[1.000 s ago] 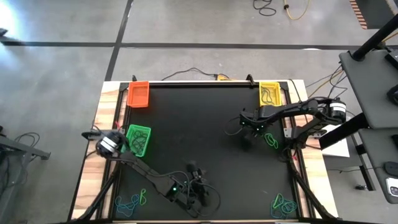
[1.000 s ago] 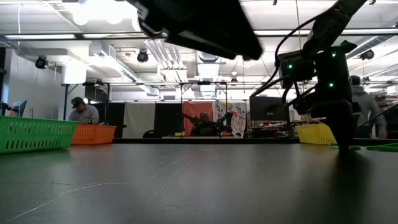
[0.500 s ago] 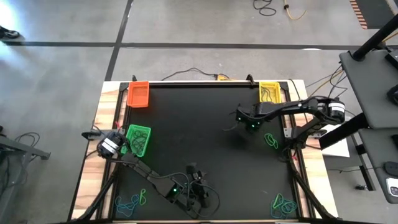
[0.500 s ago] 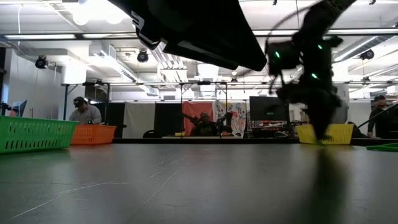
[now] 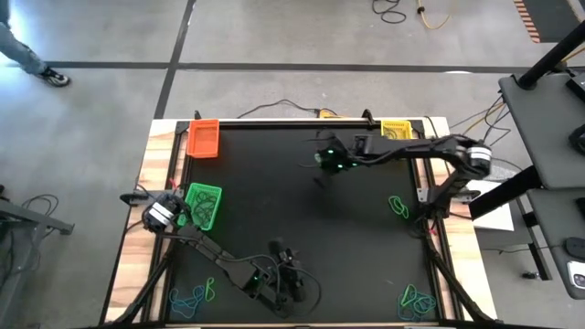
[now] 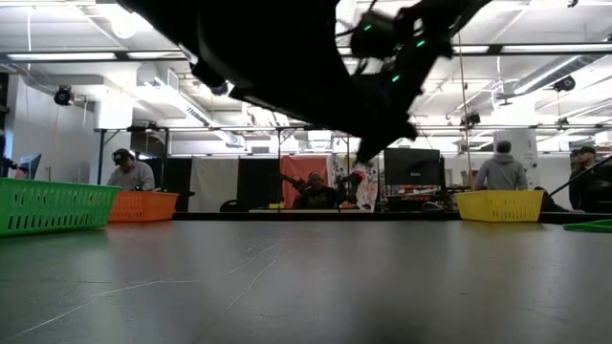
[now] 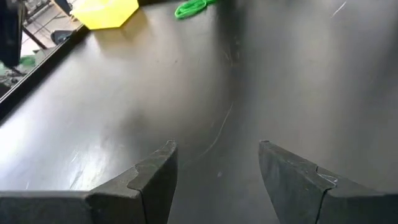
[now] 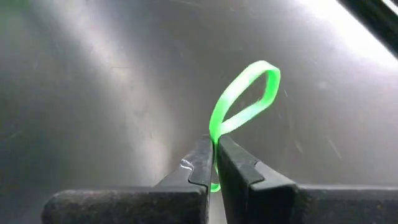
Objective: Sort rubber bands into baskets
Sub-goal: Put the middle right green rubber band into the orange bin
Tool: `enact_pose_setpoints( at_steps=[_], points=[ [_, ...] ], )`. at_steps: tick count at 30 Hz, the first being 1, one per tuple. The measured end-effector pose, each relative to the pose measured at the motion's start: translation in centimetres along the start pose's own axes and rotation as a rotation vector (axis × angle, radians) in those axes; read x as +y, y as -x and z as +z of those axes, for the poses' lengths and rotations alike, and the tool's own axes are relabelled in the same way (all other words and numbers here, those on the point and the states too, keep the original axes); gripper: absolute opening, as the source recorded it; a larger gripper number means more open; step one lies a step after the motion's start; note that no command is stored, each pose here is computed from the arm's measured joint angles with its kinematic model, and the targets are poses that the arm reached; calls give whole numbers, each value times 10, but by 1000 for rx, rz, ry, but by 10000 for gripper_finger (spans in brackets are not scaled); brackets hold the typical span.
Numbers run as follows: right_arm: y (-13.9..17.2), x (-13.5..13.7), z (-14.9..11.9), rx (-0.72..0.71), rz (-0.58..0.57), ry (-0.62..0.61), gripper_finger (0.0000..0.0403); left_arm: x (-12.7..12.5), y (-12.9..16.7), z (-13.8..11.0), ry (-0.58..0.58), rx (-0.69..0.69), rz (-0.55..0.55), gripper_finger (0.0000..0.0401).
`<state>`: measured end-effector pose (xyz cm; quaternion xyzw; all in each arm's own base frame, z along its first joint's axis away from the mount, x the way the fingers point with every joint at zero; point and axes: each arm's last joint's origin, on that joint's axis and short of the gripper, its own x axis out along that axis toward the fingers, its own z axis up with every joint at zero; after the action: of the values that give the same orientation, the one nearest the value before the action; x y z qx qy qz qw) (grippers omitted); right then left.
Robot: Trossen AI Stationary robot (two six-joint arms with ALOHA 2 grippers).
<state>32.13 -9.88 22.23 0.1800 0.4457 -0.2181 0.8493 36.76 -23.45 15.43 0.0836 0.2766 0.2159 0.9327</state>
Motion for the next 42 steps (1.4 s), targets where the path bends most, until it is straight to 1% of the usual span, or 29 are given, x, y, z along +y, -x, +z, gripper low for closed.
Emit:
enact_pose_setpoints(
  at_steps=[4, 7, 9, 12, 15, 17, 20, 23, 26, 29, 32, 34, 36, 39, 42],
  points=[
    [-39, 6, 13, 51, -13, 21, 12, 2, 2, 0, 35, 12, 3, 206],
    [-69, 10, 23, 88, -24, 43, 13, 2, 3, -3, 46, 46, -15, 206],
    [-86, 12, 28, 108, -28, 74, 13, 3, 3, -5, 47, 69, -24, 206],
    [-106, 16, 34, 122, -30, 86, 13, 4, 5, -4, 67, 77, -26, 206],
    [-122, 19, 36, 172, -38, 112, 13, 7, 6, -4, 63, 92, -15, 206],
    [-125, 21, 39, 193, -43, 139, 16, 11, 8, -5, 43, 116, 4, 206],
    [-126, 24, 38, 202, -41, 154, 38, 23, 14, -9, 5, 175, 72, 206],
    [-121, 29, 38, 197, -37, 183, 78, 41, 25, -12, -17, 241, 164, 206],
    [-109, 38, 37, 169, -71, 234, 122, 59, 36, -12, -40, 292, 254, 206],
    [-86, 50, 35, 105, -135, 288, 161, 75, 45, -8, -50, 326, 310, 206],
    [-54, 65, 26, 36, -191, 332, 190, 87, 47, 0, -31, 338, 323, 206],
    [-29, 75, 15, -12, -216, 343, 203, 94, 44, 6, -21, 345, 325, 206],
    [-1, 83, 1, -73, -212, 340, 211, 103, 38, 12, -32, 362, 331, 206],
    [34, 93, -30, -154, -172, 328, 216, 119, 24, 19, -56, 396, 348, 206],
    [58, 100, -69, -212, -96, 316, 217, 136, 1, 26, -75, 459, 334, 205]
  ],
)
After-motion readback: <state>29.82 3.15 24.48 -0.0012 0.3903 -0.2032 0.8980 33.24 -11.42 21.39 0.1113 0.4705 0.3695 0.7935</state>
